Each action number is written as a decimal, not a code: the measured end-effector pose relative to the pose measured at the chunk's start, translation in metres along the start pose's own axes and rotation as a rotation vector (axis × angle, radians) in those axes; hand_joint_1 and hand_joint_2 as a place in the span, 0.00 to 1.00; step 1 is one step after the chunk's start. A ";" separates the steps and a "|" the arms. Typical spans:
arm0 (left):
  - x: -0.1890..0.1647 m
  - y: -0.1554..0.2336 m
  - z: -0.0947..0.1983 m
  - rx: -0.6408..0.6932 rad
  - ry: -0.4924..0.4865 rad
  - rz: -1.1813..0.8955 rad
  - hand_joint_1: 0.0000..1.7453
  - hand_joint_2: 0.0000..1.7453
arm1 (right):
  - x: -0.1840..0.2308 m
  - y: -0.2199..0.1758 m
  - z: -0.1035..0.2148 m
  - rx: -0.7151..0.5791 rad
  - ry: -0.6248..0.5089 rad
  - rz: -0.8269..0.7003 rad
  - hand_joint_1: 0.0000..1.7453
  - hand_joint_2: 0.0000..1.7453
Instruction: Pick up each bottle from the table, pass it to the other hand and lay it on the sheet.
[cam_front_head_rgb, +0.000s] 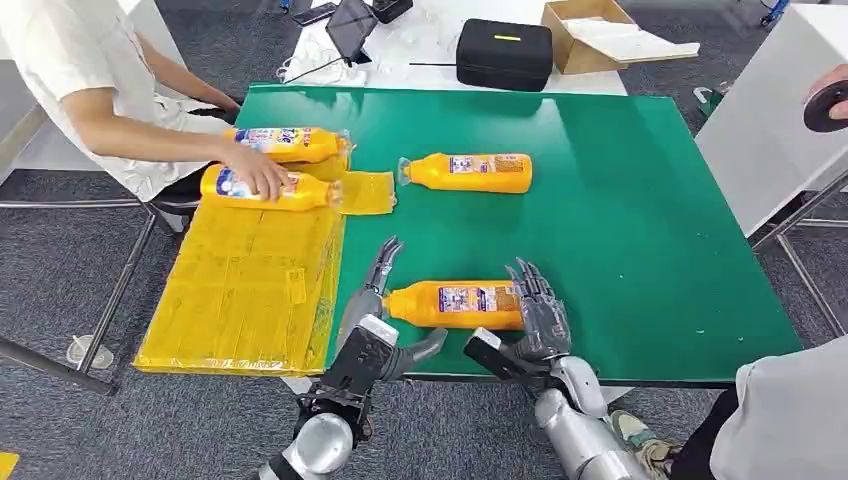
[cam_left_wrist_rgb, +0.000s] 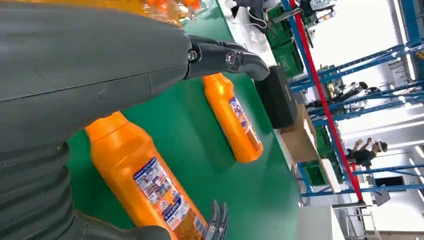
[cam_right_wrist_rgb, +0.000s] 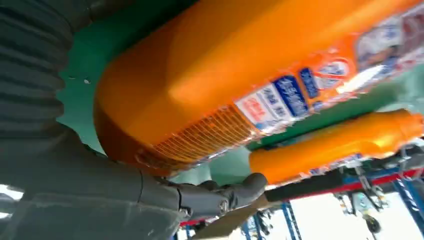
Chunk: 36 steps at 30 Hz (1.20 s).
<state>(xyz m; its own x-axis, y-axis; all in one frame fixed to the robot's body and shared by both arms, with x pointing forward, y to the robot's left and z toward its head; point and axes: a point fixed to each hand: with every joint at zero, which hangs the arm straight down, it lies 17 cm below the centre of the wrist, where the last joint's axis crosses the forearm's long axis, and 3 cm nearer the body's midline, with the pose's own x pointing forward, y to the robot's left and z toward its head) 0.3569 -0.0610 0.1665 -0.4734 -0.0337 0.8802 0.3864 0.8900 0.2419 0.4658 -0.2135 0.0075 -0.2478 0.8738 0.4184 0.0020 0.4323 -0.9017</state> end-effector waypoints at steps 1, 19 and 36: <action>0.000 0.000 0.000 -0.002 -0.001 0.001 0.00 1.00 | -0.003 0.004 -0.001 0.028 0.008 -0.001 0.95 1.00; 0.005 -0.002 -0.004 -0.008 -0.014 0.013 0.00 1.00 | -0.016 0.009 -0.011 0.136 -0.020 0.047 1.00 1.00; -0.026 0.023 0.013 0.155 0.141 0.380 0.00 1.00 | -0.010 -0.003 0.014 -0.039 -0.011 -0.142 1.00 1.00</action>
<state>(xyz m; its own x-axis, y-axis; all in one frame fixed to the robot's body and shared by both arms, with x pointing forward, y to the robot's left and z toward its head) 0.3676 -0.0342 0.1439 -0.2039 0.2573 0.9446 0.3841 0.9085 -0.1646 0.4545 -0.2267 0.0050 -0.2589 0.8008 0.5400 0.0038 0.5599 -0.8285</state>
